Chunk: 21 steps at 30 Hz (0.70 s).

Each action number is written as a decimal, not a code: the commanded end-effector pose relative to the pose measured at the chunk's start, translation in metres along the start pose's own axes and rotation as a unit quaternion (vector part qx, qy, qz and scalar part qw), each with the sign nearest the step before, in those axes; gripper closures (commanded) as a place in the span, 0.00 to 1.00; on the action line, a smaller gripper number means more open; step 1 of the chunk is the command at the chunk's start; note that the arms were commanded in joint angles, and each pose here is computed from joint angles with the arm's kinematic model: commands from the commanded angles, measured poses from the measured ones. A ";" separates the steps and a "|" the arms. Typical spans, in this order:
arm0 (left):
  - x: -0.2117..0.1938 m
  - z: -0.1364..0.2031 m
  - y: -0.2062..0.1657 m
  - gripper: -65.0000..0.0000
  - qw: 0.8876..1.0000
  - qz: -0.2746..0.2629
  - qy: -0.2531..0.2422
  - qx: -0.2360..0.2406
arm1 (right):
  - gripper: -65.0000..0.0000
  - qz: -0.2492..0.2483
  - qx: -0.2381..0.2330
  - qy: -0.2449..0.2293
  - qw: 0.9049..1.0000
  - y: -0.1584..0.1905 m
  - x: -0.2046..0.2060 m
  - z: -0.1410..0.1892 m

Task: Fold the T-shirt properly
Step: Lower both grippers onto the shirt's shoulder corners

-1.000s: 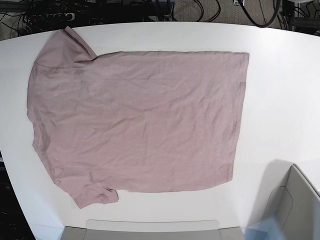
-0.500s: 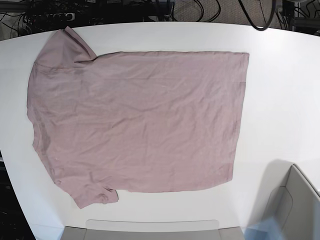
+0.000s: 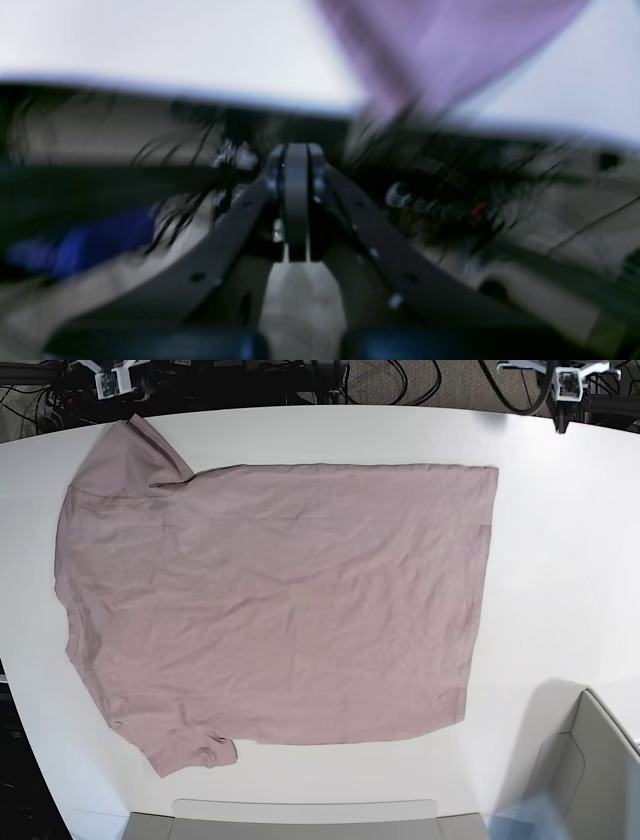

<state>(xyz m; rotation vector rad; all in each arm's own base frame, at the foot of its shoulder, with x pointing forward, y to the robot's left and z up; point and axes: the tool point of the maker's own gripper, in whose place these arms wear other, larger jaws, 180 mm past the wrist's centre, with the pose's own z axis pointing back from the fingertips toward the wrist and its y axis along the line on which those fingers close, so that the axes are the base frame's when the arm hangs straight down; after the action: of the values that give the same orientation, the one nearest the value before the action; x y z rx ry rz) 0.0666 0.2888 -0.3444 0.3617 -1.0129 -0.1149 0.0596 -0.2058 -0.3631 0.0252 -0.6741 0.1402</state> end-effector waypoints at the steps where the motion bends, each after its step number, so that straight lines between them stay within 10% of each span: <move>1: 0.018 -0.005 0.004 1.00 0.999 -0.003 -0.032 0.010 | 1.00 0.000 0.002 -0.025 1.000 0.001 0.014 -0.001; 8: 0.100 -0.041 -0.016 1.00 0.988 0.034 -0.154 0.004 | 1.00 -0.090 0.007 -0.064 0.994 0.005 0.060 -0.037; 17: 0.127 -0.048 -0.052 1.00 0.985 0.064 -0.154 -0.042 | 0.86 -0.247 0.000 -0.049 0.968 -0.047 0.076 -0.028; 21: 0.121 -0.045 -0.050 0.75 0.987 0.061 -0.144 -0.039 | 0.70 -0.286 -0.001 -0.057 0.956 -0.076 0.083 -0.010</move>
<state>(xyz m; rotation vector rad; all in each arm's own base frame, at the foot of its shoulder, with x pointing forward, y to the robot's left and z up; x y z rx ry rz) 0.1706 0.2218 -0.2953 0.2087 -1.2747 -0.0895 0.1410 -0.2724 -0.3207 0.2153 -0.7622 -0.4193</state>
